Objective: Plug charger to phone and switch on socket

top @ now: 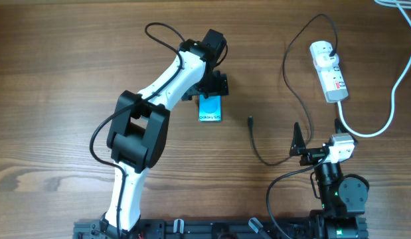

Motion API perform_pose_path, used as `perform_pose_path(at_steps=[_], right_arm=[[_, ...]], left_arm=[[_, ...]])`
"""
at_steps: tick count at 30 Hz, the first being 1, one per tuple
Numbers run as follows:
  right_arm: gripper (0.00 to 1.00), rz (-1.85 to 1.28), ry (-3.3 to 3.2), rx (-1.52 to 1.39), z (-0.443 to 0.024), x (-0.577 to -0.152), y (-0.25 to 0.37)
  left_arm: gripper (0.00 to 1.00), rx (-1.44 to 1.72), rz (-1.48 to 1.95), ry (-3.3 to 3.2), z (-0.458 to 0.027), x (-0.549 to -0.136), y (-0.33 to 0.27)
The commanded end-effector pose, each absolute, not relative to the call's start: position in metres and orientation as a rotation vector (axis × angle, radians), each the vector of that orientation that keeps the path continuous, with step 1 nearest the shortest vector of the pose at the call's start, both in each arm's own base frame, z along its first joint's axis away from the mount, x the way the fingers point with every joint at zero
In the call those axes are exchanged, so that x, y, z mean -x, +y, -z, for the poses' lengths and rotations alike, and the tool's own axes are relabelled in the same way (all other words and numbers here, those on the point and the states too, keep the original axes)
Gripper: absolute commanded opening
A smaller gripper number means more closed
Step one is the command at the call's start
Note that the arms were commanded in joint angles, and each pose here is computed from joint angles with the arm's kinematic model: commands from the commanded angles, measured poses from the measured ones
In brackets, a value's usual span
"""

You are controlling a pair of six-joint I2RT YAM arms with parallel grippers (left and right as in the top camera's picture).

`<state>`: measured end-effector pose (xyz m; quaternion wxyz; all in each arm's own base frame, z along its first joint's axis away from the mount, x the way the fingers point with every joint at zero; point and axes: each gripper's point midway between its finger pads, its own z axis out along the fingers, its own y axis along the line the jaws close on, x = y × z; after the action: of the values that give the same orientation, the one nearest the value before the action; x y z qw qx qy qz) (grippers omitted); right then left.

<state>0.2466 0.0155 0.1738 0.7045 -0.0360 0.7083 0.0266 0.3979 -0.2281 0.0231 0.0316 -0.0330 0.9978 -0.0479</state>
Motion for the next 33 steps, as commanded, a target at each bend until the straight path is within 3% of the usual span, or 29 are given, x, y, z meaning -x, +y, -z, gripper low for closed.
perform_pose_path(at_steps=[1, 12, 16, 20, 25, 33], right_arm=[[1.0, -0.048, 1.571, 0.087, -0.174, -0.247, 0.015], [1.0, -0.092, 1.571, 0.069, -0.175, -0.246, 0.018], [1.0, -0.436, 1.567, -0.244, -0.175, -0.246, 0.022], [1.0, -0.963, 1.472, -0.752, -0.176, -0.245, 0.026], [1.0, -1.252, 1.362, -1.04, -0.177, -0.245, 0.028], [1.0, -1.258, 1.557, -0.63, -0.184, -0.232, 0.071]], left_arm=[[0.95, 0.063, 0.15, 3.023, -0.032, -0.4, -0.237], [0.98, 0.02, -0.009, 3.002, -0.013, -0.399, -0.237], [0.98, 0.02, -0.013, 3.006, -0.012, -0.398, -0.236], [0.98, 0.021, -0.011, 3.005, -0.012, -0.399, -0.236], [0.98, 0.023, -0.007, 3.009, -0.011, -0.398, -0.237], [0.98, 0.024, -0.019, 3.041, 0.005, -0.395, -0.237]])
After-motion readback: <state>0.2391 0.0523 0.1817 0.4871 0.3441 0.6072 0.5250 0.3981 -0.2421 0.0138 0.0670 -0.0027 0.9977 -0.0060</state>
